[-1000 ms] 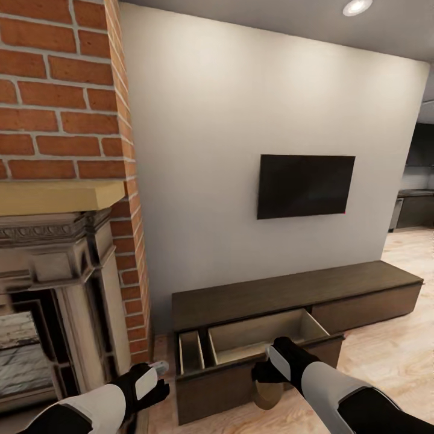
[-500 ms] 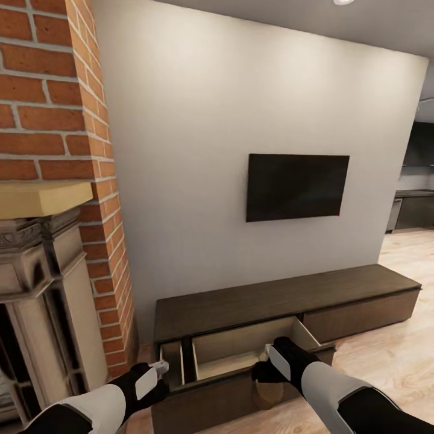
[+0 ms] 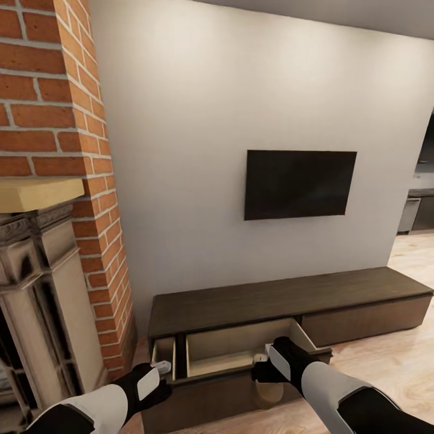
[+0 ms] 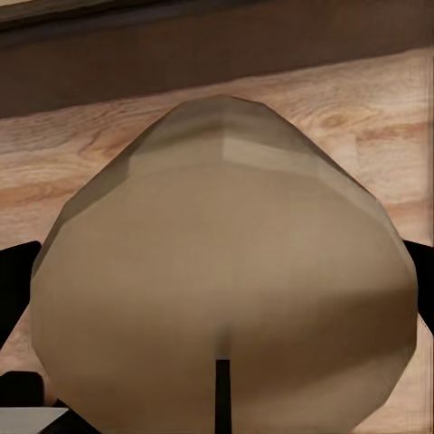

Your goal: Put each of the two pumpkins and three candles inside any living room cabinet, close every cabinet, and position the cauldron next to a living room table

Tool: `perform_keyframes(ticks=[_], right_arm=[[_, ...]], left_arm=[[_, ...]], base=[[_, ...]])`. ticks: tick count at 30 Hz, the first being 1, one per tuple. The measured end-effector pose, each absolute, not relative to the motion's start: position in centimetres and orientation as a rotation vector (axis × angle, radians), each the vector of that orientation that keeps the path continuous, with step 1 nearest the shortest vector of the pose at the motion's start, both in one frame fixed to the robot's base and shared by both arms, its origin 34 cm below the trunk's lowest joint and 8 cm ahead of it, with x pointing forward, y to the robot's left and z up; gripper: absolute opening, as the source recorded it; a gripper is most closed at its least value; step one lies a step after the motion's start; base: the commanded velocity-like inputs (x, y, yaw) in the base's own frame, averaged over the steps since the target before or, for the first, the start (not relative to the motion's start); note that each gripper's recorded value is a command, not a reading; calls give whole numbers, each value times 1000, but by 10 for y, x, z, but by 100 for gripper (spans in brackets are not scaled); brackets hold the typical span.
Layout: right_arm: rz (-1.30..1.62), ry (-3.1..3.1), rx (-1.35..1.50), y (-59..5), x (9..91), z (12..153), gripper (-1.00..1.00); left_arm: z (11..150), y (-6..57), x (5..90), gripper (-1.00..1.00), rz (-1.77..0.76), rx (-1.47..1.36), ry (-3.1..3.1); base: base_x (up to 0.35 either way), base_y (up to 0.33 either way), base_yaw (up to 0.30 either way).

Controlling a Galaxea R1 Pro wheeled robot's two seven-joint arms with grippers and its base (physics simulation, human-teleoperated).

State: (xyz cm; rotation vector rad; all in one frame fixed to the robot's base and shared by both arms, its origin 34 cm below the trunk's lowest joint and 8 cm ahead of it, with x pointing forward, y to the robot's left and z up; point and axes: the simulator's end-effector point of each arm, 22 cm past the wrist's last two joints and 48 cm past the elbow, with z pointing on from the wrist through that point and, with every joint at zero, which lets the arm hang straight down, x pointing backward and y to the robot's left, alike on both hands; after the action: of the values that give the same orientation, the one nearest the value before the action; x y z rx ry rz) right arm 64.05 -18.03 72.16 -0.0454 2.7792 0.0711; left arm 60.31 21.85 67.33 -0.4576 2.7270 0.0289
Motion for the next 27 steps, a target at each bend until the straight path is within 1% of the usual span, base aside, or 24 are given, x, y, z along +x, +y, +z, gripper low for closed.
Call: perform_keyframes(ticks=[6,14,24,26,27], right_arm=[[76,2782,-42,-180,640,719,-100],[73,2776,-48,-180,642,719,-100],[67,2764,-43,-183,645,722,-100],[68,2761,-40,-184,646,722,-100],[71,2725,-54,-182,658,733,-100]], left_arm=[[671,218,603,100,27,-458,2730],[671,217,604,100,22,-460,2728],[682,218,625,100,7,-488,2626],[688,215,631,100,-8,-481,2612],[711,191,650,100,-85,-415,2616]], base=[[0,-27,82],[0,-2,7],[0,0,0],[0,0,0],[0,0,0]])
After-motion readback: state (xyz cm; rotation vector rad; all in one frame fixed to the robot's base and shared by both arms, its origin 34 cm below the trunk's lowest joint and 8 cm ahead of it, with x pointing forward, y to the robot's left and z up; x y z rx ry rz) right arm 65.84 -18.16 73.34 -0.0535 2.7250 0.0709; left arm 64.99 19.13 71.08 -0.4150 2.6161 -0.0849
